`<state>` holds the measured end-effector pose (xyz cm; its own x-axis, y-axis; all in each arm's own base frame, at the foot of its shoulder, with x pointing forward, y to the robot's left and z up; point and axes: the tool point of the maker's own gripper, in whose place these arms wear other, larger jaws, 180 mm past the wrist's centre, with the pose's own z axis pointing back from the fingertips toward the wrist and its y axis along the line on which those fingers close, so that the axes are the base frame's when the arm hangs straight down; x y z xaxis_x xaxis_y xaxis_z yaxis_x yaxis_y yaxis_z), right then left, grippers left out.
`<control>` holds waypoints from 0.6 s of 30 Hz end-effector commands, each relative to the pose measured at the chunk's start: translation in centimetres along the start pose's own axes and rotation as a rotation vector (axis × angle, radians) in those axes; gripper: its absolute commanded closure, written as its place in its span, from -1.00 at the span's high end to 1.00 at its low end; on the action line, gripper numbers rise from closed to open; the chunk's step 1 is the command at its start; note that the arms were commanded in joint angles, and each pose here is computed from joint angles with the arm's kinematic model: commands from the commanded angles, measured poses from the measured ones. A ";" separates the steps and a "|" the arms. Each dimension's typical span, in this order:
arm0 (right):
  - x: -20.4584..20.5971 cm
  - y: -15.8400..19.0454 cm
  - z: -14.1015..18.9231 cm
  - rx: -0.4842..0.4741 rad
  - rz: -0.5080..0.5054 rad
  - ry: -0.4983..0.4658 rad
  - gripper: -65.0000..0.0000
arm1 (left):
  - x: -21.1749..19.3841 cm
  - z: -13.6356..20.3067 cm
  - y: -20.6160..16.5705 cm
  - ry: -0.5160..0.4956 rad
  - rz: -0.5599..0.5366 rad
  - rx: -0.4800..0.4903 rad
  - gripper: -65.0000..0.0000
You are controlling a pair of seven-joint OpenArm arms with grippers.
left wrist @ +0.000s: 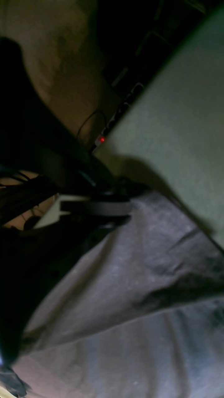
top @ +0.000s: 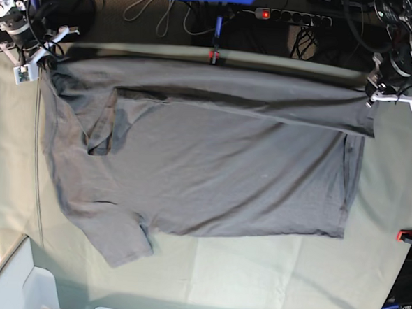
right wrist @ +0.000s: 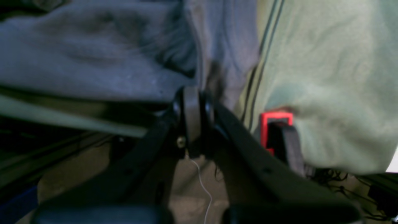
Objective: Layout the t-shirt on the table in an organized manner, then fold the t-shirt properly
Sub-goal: 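Regrasp the folded edge with both grippers and pull it taut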
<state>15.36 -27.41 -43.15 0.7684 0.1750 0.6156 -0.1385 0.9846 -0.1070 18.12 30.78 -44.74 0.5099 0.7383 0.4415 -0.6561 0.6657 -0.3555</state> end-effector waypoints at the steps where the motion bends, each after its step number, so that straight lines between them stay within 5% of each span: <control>1: 0.9 -0.6 0.3 -0.013 0.008 -0.032 -1.00 | 1.1 0.4 0.1 -0.030 -0.013 0.004 -0.99; 6: 0.8 -0.6 0.3 -0.013 0.009 -0.031 -0.97 | 1.3 0.3 0.0 -0.033 -0.014 0.002 -0.99; 13: 1.5 -1.1 0.5 -0.025 0.012 -0.047 -0.33 | 1.2 0.4 -0.5 -0.017 -0.019 -0.011 -0.98; 18: 3.2 -2.7 1.5 -0.096 -0.019 -0.104 -0.29 | 2.3 1.5 -1.9 -0.011 -0.065 -0.037 -0.98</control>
<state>17.01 -29.33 -40.41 0.7174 0.1588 0.6783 -0.0657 0.9848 -0.1609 18.84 30.40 -42.95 0.5578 0.7053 0.4375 -0.6154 0.7052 -0.3522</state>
